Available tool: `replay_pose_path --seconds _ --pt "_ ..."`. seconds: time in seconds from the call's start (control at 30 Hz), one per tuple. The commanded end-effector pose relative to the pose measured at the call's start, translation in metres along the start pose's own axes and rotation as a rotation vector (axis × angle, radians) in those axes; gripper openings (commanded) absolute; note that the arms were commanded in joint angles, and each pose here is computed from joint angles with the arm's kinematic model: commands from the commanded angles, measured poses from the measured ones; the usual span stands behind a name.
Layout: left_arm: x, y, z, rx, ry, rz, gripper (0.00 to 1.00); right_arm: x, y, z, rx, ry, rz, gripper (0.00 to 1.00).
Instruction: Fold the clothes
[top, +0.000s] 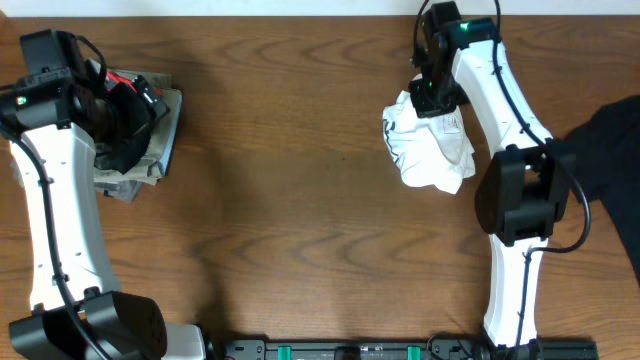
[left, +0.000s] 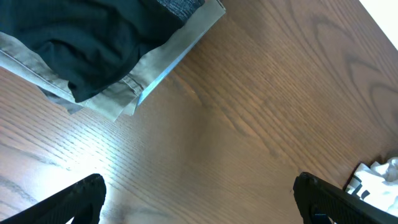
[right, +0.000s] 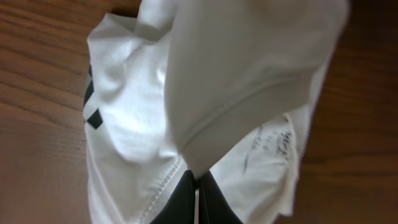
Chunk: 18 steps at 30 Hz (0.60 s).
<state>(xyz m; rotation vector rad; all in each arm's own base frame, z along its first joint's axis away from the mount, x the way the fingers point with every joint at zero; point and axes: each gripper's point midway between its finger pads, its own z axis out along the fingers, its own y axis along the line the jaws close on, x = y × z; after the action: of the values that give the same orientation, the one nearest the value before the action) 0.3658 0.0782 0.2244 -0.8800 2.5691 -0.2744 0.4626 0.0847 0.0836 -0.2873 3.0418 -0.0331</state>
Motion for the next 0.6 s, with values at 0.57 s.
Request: replay_pose_path --seconds 0.57 --pt "0.001 0.004 0.003 -0.015 0.007 0.009 0.98 0.029 -0.061 0.006 0.245 0.093 0.09 0.02"
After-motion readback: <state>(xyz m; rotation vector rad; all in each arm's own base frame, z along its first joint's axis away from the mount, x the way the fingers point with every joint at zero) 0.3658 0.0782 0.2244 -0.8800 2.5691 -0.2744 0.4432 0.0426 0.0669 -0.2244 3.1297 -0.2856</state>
